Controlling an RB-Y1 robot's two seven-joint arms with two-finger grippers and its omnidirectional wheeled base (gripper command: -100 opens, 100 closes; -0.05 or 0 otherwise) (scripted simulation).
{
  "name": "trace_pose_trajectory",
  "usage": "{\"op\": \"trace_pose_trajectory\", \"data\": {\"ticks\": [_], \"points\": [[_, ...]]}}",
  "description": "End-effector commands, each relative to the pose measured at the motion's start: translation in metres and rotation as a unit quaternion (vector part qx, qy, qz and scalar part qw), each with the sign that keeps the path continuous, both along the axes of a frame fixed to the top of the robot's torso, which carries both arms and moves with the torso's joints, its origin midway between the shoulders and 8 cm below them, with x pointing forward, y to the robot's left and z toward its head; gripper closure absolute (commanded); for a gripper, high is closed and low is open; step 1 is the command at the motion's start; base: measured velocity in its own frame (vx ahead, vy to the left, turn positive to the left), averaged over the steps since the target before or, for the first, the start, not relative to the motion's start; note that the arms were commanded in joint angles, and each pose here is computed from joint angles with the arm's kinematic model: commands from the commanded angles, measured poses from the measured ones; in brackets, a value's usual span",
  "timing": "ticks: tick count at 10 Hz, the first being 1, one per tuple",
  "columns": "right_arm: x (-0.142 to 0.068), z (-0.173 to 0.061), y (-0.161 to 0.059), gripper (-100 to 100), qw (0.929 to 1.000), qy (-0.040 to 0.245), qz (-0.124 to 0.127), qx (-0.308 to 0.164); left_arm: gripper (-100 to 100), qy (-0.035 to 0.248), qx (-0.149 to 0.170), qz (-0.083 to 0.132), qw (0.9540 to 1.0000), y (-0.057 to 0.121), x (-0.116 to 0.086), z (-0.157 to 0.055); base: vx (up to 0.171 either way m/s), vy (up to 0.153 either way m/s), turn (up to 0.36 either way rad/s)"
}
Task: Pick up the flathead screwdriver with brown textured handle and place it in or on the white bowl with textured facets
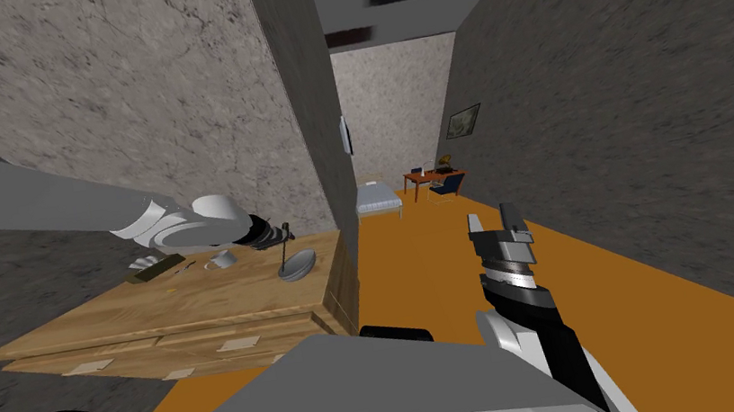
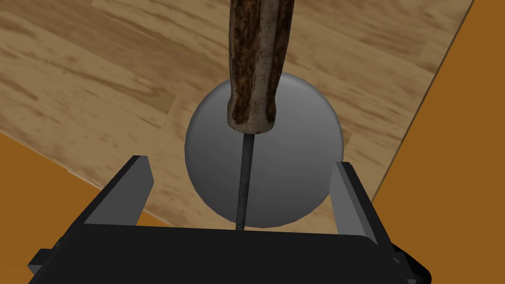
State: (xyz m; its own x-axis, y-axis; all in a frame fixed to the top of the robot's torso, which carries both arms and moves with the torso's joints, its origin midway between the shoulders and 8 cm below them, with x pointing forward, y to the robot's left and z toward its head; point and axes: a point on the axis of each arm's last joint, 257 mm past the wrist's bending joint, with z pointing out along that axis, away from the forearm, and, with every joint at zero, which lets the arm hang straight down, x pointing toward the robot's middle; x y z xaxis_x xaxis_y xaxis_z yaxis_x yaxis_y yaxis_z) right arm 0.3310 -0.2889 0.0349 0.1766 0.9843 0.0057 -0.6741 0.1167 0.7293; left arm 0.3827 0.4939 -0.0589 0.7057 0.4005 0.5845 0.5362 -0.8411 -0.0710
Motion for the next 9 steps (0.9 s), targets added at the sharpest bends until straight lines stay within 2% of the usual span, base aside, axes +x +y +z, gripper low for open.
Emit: {"op": "trace_pose_trajectory", "data": {"ticks": [1,9], "points": [[0.000,0.000,0.000,0,1.0000,0.000,0.000,0.000,-100,-0.002,0.003,0.009,1.0000,0.005,-0.002,0.011,-0.014,0.012,-0.088],[0.000,0.000,0.000,0,1.0000,0.000,0.000,0.000,-100,0.000,-0.004,0.032,0.9995,0.015,-0.015,0.044,-0.017,0.020,-0.064]]}}
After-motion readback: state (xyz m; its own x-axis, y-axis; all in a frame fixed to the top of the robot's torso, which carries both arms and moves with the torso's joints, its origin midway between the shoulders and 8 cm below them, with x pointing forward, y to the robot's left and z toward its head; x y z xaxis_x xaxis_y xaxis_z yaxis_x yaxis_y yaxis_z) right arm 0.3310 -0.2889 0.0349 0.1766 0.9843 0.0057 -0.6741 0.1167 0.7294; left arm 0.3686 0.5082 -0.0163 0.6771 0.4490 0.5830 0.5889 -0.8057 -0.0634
